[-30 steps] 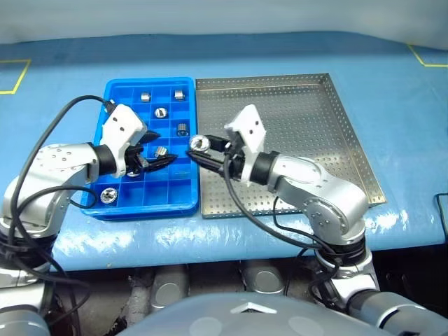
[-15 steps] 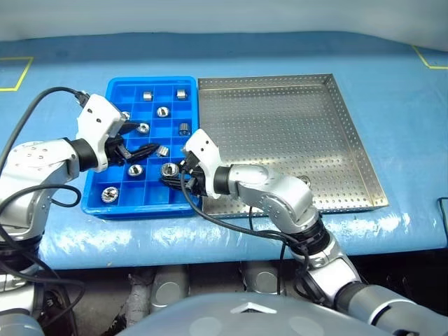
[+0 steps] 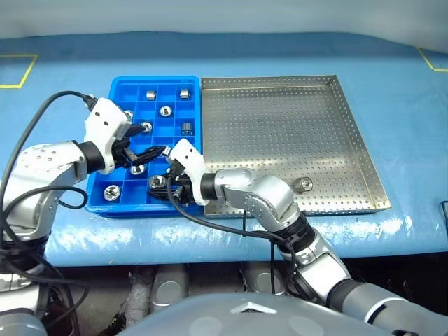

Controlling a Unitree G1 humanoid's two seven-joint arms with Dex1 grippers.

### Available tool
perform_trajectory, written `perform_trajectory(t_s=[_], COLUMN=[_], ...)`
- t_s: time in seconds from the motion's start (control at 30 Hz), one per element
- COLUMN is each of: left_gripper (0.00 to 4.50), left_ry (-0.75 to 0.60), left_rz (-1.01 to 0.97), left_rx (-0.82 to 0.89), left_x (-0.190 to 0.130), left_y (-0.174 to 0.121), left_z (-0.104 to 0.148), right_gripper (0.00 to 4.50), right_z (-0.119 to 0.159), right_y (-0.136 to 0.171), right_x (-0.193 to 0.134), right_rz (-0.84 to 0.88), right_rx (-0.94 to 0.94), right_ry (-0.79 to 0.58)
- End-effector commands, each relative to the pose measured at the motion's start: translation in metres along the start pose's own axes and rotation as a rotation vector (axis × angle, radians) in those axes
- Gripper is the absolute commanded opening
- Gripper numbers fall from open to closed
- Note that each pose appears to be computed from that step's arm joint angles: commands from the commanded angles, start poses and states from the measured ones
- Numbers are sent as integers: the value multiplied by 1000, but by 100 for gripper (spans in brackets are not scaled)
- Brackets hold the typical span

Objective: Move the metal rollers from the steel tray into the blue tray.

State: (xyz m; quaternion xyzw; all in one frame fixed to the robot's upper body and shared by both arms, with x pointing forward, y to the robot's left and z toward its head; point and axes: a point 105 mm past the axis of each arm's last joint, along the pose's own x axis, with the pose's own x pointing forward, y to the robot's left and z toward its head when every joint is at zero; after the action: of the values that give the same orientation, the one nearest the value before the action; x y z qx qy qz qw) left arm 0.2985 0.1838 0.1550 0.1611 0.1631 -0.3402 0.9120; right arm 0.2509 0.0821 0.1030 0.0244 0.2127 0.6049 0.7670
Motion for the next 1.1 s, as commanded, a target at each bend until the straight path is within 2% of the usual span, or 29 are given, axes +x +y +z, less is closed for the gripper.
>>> perform_trajectory(t_s=[0.03,0.07,0.23,0.37,0.5,0.57,0.63,0.77,0.87,1.1], left_gripper=[369,369,369,369,369,369,369,369,369,369], left_ry=[-40,-40,-62,-81,-102,-104,-105,-122,-125,-121], left_rz=[-6,-7,-42,-118,-251,-336,-421,-486,-521,-546], left_rx=[36,35,23,17,-12,-21,-20,-22,-9,-5], left_x=[0,1,7,16,31,40,52,66,72,78], left_y=[-2,-2,-8,-25,-54,-73,-94,-108,-114,-118], left_z=[13,13,16,19,21,20,20,26,28,26], right_gripper=[306,335,335,335,335,335,335,335,335,335], right_z=[15,17,31,38,33,23,7,-17,-26,-57], right_y=[5,4,-9,-36,-72,-88,-99,-108,-103,-92], right_x=[-1,-3,-19,-53,-118,-153,-190,-232,-242,-229], right_rz=[22,9,-95,-317,-624,-792,-946,-1130,-1167,-1099], right_rx=[-24,-26,-73,-190,-231,-234,-157,-77,-41,110], right_ry=[-56,-68,-129,-137,-133,-97,-90,-39,-21,-2])
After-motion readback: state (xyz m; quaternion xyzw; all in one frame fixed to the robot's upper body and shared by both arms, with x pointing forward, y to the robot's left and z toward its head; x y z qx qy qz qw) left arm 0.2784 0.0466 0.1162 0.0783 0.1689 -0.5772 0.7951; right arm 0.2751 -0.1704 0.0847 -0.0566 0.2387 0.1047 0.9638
